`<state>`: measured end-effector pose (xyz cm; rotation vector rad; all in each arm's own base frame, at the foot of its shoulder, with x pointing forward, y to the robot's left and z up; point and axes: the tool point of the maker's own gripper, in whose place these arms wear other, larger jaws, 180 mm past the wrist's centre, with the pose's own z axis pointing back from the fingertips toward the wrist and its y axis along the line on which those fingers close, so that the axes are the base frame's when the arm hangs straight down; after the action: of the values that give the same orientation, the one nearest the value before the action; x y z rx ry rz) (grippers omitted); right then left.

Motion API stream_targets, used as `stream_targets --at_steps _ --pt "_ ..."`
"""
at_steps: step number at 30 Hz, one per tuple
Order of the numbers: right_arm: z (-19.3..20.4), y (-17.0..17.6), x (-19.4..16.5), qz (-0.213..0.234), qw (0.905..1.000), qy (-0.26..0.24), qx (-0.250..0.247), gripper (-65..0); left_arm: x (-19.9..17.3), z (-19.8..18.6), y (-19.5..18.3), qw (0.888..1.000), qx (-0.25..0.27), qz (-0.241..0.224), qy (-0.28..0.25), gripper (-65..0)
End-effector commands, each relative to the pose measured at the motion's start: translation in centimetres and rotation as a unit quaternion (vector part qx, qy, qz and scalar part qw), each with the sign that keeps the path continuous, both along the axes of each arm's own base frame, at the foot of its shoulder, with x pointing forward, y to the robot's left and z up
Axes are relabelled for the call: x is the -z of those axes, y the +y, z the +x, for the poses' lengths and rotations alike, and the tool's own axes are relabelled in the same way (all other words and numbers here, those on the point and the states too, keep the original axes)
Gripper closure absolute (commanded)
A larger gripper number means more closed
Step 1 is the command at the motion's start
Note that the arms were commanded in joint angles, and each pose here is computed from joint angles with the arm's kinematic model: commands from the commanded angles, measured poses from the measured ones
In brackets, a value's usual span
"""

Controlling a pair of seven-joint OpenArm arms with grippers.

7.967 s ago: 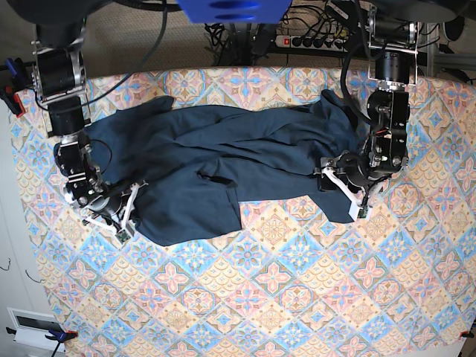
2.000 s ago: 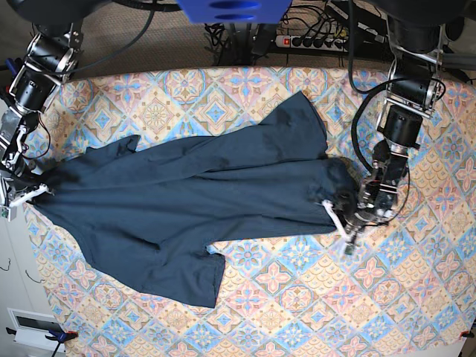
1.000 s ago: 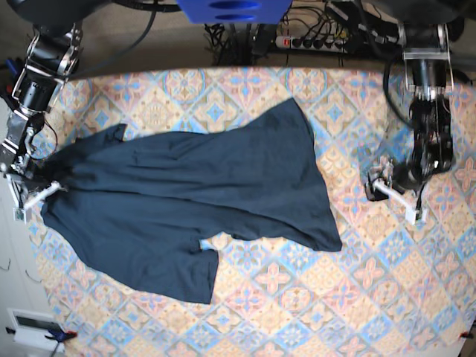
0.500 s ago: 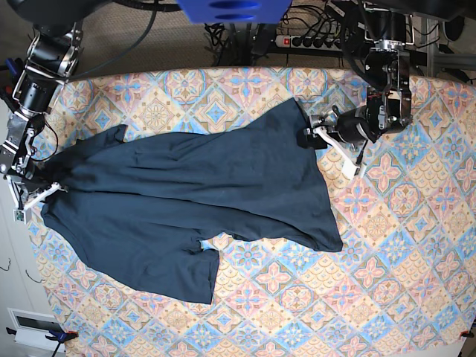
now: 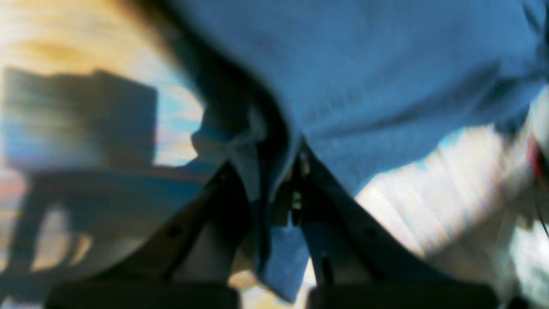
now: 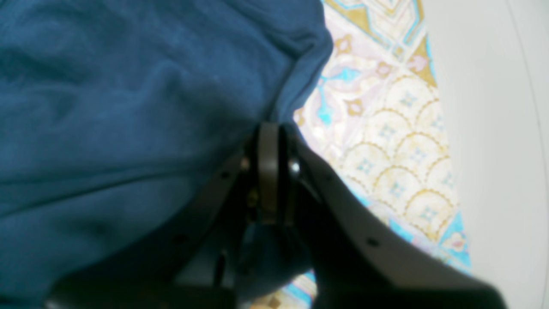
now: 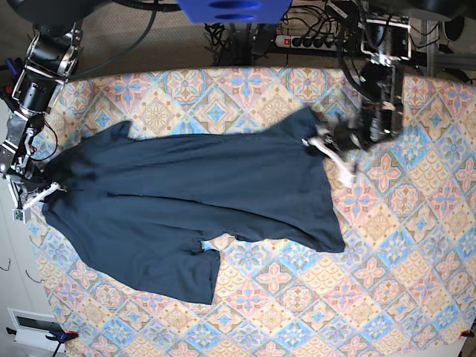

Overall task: Layout the t-shirt on the table in an organized manner, then fold the t-shirt properly
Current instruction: 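Regrasp the shirt with the left gripper and pull it outward, then lift the shirt shoulder with the right gripper and drag it away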

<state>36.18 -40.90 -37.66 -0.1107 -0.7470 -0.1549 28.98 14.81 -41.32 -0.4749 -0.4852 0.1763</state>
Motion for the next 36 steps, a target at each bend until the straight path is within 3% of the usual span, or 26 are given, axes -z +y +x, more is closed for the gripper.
stream_targets --at_steps 1,5,10,13,16,21,25,27,31,33,36 --pt "1.2 -1.3 -2.6 -0.016 0.9993 -0.034 0.005 -0.3 -2.9 3.0 3.5 0.998 -0.039 0.018 -0.055 0.0" --pt "1.2 -1.3 -2.6 -0.016 0.9993 -0.033 0.003 -0.3 -6.8 5.1 10.9 0.987 -0.107 0.058 -0.103 0.0" --pt "1.1 -1.1 -2.3 -0.017 0.9995 -0.026 0.001 -0.4 -8.5 5.4 14.0 0.983 -0.113 0.094 -0.114 0.0" --pt "1.2 -0.5 -1.9 -0.02 0.9995 -0.018 -0.012 -0.7 -7.0 4.7 14.6 0.984 -0.122 0.091 -0.09 0.0" --pt "2.1 2.2 -0.8 -0.035 0.9973 -0.004 -0.064 -1.5 -4.2 3.7 15.9 0.985 -0.145 0.083 -0.049 0.0" --pt "3.8 6.8 0.4 -0.059 0.9863 -0.018 -0.153 -17.9 -2.2 2.9 16.4 0.984 -0.159 0.076 -0.017 0.0" --pt "3.9 7.9 -0.6 -0.074 0.9816 -0.012 -0.176 -29.8 -2.0 2.6 16.4 0.984 -0.158 0.076 -0.014 0.0" --pt "1.4 8.6 0.4 -0.083 0.9781 0.009 -0.191 -30.6 -2.0 2.6 16.4 0.985 -0.157 0.077 -0.014 0.0" --pt "-1.8 8.8 -2.2 -0.109 0.9751 -0.009 -0.193 -30.7 -2.0 2.6 16.4 0.985 -0.157 0.077 -0.014 0.0" --pt "-4.7 8.6 -2.0 -0.12 0.9734 0.013 -0.195 -30.7 -2.0 2.6 16.3 0.985 -0.156 0.076 -0.015 0.0" --pt "-7.0 10.5 -1.4 -0.116 0.9699 0.025 -0.213 -30.7 -2.0 2.6 16.3 0.985 -0.155 0.076 -0.015 0.0"
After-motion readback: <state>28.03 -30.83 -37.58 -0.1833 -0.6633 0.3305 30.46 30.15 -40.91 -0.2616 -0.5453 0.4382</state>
